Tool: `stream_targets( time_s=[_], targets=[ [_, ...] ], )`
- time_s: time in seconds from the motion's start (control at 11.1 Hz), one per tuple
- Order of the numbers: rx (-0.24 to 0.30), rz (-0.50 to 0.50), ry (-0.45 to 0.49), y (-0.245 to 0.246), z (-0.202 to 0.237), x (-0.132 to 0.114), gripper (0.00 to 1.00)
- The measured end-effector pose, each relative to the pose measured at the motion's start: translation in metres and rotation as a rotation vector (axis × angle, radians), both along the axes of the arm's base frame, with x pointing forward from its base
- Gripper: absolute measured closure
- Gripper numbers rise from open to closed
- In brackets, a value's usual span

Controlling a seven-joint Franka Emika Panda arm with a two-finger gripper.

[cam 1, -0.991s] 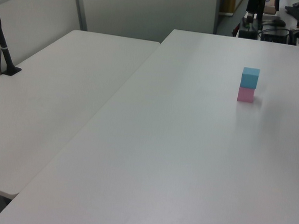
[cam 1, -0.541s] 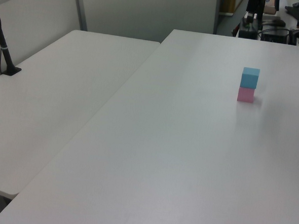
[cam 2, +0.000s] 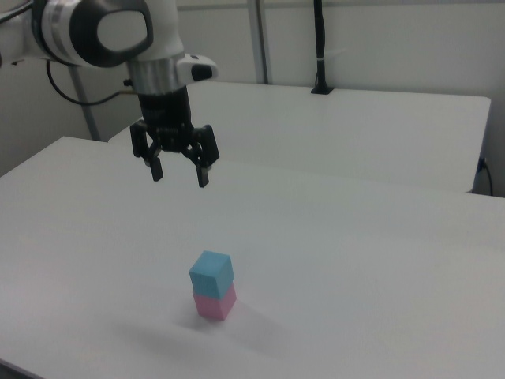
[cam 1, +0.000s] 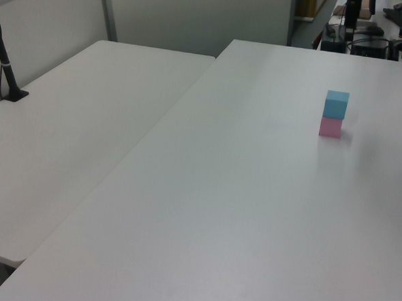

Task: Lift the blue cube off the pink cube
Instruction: 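Move the open gripper down over the light-blue cube on the pink cube, then close the gripper on the light-blue cube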

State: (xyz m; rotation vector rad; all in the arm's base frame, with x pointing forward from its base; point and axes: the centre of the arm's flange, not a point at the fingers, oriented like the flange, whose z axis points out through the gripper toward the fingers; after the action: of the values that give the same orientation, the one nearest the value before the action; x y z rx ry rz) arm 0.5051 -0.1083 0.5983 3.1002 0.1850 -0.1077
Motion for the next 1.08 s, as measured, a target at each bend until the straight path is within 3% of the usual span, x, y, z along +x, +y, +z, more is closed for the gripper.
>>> stream_targets(
  time_s=[0.27, 0.63, 1.08],
  targets=[
    [0.020, 0.008, 0.098, -0.005, -0.053, 0.000, 0.00],
    [0.021, -0.003, 0.094, -0.015, -0.126, 0.002, 0.00],
    [0.004, -0.002, 0.160, -0.023, -0.160, 0.006, 0.00]
  ],
)
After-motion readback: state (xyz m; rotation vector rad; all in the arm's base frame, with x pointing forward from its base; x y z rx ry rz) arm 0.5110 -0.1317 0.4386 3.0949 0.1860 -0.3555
